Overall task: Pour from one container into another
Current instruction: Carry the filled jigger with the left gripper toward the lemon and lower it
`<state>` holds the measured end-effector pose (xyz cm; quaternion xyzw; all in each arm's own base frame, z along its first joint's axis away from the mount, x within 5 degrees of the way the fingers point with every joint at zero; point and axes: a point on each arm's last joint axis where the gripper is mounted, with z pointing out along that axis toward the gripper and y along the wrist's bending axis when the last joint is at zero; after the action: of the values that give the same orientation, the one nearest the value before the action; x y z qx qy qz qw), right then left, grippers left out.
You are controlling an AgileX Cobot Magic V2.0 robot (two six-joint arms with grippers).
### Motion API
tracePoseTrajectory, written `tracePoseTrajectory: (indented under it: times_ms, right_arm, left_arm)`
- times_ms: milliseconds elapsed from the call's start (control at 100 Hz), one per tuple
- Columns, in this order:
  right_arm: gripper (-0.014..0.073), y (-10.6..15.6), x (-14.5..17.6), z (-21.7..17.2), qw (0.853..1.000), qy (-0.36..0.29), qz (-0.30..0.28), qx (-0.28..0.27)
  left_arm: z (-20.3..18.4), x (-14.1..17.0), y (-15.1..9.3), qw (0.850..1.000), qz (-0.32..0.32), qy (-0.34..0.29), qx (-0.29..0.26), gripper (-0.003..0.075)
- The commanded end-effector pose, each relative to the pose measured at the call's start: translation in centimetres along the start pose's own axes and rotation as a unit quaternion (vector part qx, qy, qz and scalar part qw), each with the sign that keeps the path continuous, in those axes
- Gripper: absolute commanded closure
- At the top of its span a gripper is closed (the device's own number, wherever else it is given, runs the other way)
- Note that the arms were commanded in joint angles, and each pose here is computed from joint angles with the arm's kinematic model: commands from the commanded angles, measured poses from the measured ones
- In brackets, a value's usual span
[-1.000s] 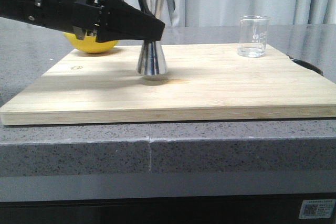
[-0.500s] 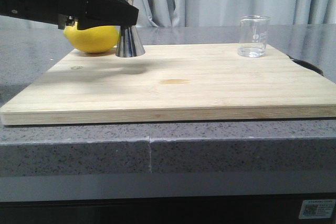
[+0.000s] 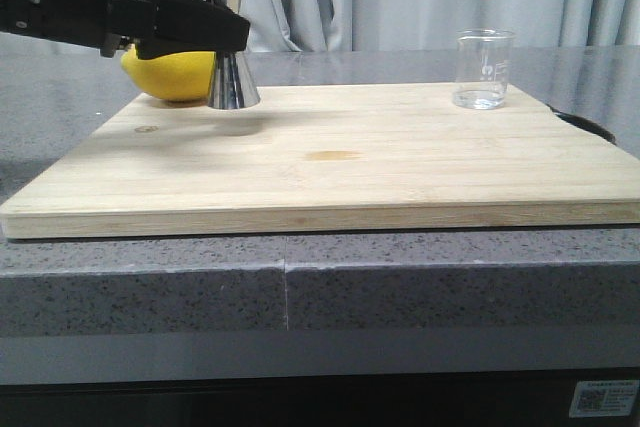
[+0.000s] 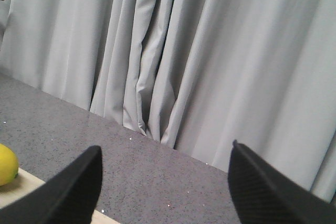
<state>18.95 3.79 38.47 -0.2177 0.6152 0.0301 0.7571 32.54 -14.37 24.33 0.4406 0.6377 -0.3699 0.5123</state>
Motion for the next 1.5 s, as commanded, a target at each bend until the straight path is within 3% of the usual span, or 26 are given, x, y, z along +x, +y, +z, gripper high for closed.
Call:
tracePoseTrajectory:
  times_ms: [0, 1490]
  right_arm:
    - [0.0135, -0.02, -1.3, -0.21, 0.999, -0.034, 0.003, -0.007]
    - [0.0135, 0.01, -1.33, -0.21, 0.999, -0.036, 0.008, -0.009]
  left_arm:
    - [-0.73, -3.02, -0.18, 0.998, 0.013, -0.063, -0.002, 0.0739]
    - [-0.49, -2.42, -0.34, 0.998, 0.015, -0.055, 0.019, 0.0739]
